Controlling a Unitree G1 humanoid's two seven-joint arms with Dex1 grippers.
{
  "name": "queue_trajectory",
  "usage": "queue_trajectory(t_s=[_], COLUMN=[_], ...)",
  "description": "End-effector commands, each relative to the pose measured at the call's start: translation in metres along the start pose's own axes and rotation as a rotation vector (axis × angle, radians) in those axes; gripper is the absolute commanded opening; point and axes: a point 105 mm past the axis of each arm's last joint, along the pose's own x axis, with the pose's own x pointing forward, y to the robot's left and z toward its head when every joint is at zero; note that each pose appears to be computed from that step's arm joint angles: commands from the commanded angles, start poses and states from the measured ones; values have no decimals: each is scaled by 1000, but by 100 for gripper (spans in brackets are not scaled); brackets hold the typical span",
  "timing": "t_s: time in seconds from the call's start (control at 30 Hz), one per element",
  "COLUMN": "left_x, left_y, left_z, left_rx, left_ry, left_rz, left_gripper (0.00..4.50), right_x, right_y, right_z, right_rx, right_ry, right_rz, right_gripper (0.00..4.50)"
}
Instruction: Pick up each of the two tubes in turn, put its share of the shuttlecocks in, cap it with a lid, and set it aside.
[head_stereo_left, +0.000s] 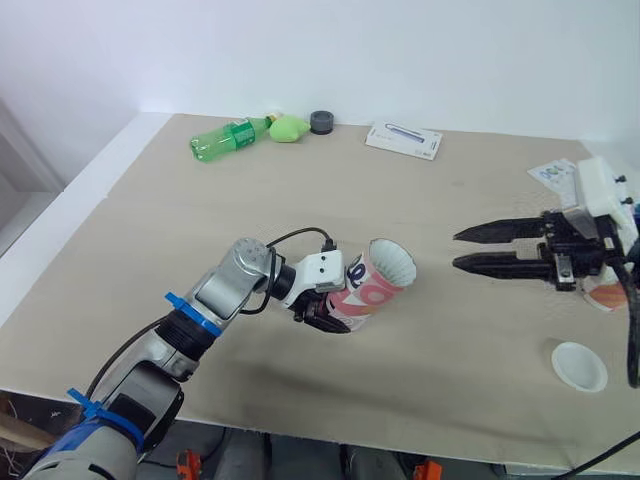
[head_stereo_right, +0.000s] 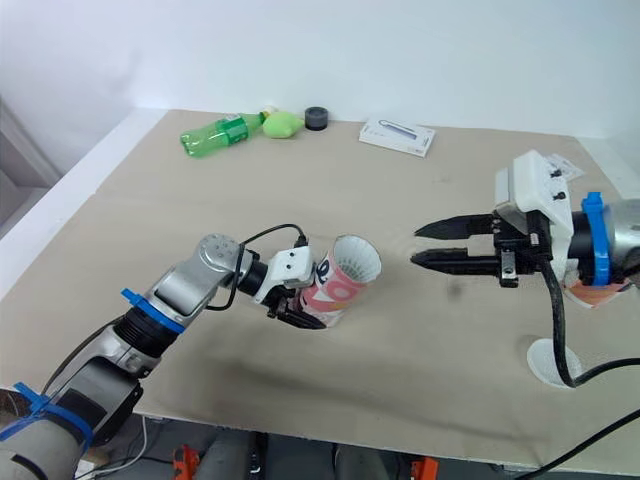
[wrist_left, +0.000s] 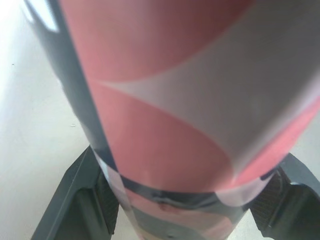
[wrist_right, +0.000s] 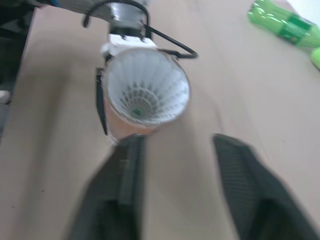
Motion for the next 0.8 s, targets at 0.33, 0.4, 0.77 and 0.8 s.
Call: queue_trajectory(t_s=[0.33, 0.4, 0.77, 0.8], left_x=[-3, -3, -6, -6], left_y=[1, 1, 0, -1], left_z=[3, 2, 3, 3], left_rx=[20, 19, -9, -9], left_ry=[15, 18, 21, 22], left_rz=[-2, -3, -5, -4], left_gripper=[280, 280, 280, 280], right_x=[41, 46, 92, 95], right_y=[-2, 0, -6, -6], right_z=[29, 29, 15, 12], right_rx=[-303, -344, -566, -571], right_ry=[125, 144, 271, 277], right_rz=[275, 335, 520, 532], right_gripper=[2, 2, 2, 2])
